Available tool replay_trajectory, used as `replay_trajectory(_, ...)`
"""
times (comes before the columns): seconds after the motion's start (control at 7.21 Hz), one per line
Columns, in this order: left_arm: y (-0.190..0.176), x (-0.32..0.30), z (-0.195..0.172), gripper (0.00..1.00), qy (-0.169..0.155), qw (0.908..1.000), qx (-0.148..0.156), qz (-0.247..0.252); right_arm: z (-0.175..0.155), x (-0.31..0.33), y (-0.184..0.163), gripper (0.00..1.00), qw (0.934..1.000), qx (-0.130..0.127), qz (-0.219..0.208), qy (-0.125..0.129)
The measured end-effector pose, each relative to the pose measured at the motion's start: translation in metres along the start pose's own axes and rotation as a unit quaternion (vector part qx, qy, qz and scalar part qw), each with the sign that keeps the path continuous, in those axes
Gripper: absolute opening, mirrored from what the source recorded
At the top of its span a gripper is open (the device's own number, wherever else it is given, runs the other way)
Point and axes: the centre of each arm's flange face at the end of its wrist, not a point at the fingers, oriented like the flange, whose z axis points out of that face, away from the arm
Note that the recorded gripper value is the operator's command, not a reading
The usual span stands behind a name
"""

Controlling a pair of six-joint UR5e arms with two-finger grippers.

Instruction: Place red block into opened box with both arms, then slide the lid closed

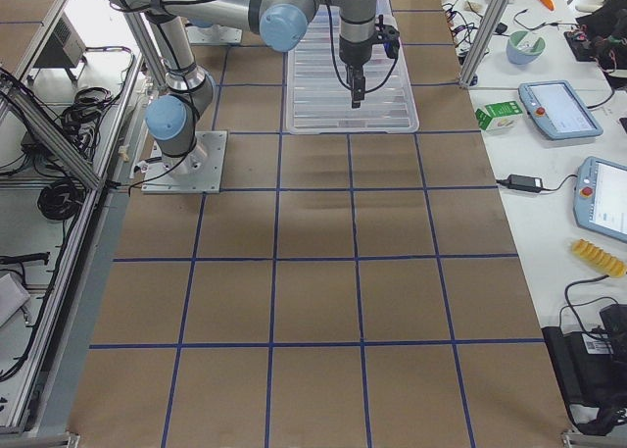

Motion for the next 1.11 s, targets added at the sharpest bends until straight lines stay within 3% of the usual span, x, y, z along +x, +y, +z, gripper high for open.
replay_trajectory(0.69,0.045,0.006,-0.078,1.0,-0.006,0.9991,0.042,0.001,0.131,0.044,0.002,1.0,0.9986,-0.048,-0.023,-0.007)
replay_trajectory(1.11,0.051,0.008,-0.079,1.0,-0.002,0.9992,0.039,0.001,0.137,0.038,0.0,1.0,0.9986,-0.049,-0.018,-0.011)
